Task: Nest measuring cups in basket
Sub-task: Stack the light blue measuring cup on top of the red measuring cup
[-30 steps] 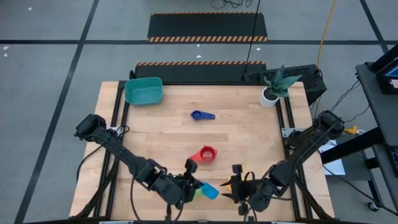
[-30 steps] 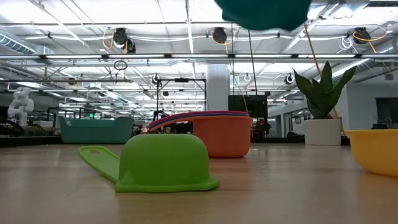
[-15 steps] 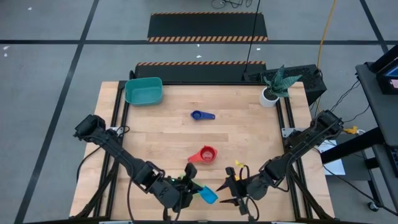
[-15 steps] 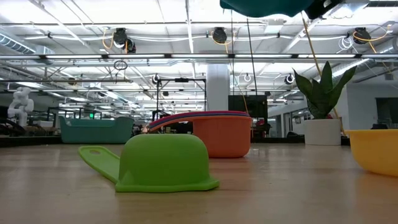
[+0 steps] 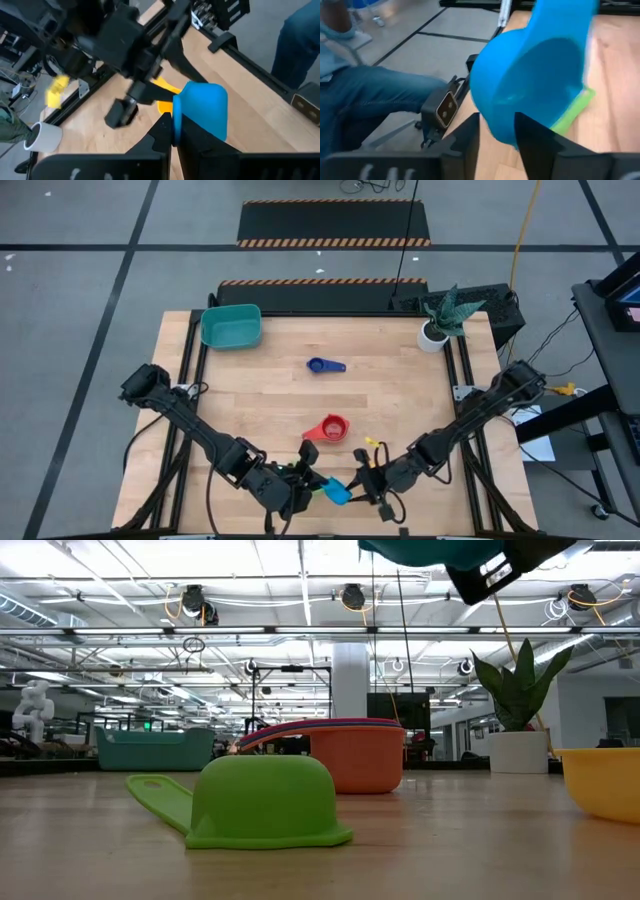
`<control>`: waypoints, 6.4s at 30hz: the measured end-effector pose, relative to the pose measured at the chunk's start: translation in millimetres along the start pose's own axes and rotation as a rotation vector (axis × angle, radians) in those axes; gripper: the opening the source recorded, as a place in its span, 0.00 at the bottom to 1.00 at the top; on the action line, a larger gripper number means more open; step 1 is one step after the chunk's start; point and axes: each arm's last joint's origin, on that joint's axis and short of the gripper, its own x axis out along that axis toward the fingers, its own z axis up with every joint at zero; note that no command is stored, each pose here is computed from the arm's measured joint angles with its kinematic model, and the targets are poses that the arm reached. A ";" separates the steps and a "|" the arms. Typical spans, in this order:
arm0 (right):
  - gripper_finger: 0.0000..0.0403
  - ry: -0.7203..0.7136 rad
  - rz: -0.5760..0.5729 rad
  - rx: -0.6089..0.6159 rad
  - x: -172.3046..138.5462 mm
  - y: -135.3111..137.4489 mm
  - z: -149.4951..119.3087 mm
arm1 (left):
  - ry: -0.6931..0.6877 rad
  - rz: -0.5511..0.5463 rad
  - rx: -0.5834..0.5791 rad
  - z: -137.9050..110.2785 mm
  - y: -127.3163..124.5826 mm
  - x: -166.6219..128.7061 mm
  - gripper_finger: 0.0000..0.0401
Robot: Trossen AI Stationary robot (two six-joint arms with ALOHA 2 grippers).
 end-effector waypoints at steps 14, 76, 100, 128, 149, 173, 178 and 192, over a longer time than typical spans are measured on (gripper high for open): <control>0.03 0.029 0.051 0.003 -0.2 -3.6 -0.1 | 0.016 0.001 -0.024 -1.1 -1.8 -0.8 0.22; 0.00 -0.043 0.135 -0.115 -21.3 20.9 13.9 | -0.032 0.031 -0.132 -15.1 6.1 15.1 0.23; 0.00 -0.041 0.137 -0.115 -21.2 20.9 13.5 | -0.046 0.023 -0.111 -12.4 2.7 13.1 0.23; 0.22 -0.061 0.029 -0.008 -20.8 17.3 14.1 | 0.055 0.063 -0.076 -14.2 -2.8 -7.3 0.02; 0.29 0.000 -0.305 0.098 -56.8 4.1 18.3 | 0.346 0.303 0.114 -52.2 -20.7 -20.5 0.02; 0.29 -0.078 -0.316 0.182 -72.0 11.5 27.1 | 0.404 0.367 0.440 -104.6 10.6 24.8 0.02; 0.29 -0.099 -0.310 0.232 -72.0 12.3 28.3 | 0.410 0.367 0.462 -111.0 9.7 26.8 0.02; 0.29 -0.210 -0.382 0.284 -70.0 15.3 32.6 | 0.391 0.301 0.484 -123.3 2.9 29.4 0.04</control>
